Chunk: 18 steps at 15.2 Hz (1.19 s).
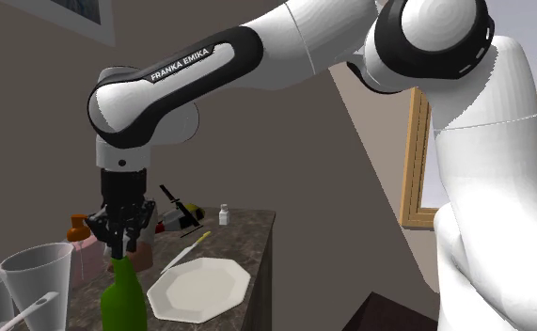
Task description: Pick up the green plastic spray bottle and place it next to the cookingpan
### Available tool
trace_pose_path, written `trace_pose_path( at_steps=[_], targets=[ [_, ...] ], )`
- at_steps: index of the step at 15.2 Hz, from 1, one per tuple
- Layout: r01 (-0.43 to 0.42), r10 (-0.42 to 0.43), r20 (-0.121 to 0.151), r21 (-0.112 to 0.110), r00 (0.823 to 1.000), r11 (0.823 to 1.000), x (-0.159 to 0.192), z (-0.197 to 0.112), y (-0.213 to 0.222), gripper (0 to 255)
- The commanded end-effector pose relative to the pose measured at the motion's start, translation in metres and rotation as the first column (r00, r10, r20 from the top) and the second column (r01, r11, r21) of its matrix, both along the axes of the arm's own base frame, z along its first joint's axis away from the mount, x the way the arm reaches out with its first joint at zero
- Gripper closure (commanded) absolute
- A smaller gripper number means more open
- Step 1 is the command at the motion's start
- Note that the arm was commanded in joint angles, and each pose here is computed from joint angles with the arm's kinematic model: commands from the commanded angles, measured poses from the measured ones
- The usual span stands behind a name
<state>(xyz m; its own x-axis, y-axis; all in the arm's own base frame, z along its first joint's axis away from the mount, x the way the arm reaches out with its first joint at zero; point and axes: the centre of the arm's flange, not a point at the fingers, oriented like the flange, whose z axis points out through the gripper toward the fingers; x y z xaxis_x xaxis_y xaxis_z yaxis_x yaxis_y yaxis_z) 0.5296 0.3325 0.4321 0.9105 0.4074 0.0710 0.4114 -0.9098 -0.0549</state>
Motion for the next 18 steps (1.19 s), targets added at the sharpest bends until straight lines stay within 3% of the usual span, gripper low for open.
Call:
trace_pose_path(
  at_steps=[1, 2, 7, 11, 18],
  targets=[
    [0.000, 0.000, 0.000, 0.000, 1.000, 1.000, 0.000, 0.000, 0.000, 255],
    [0.000, 0.000, 0.000, 0.000, 1.000, 1.000, 0.000, 0.000, 0.000, 0],
    [0.000, 0.000, 0.000, 0.000, 1.000, 1.000, 0.000, 0.000, 0.000, 0],
    [0.000, 0.000, 0.000, 0.000, 1.000, 1.000, -0.002, 0.050, -0.004, 0],
    [0.000, 0.000, 0.000, 0.000, 1.000, 1.000, -0.002, 0.050, -0.004, 0]
  ],
)
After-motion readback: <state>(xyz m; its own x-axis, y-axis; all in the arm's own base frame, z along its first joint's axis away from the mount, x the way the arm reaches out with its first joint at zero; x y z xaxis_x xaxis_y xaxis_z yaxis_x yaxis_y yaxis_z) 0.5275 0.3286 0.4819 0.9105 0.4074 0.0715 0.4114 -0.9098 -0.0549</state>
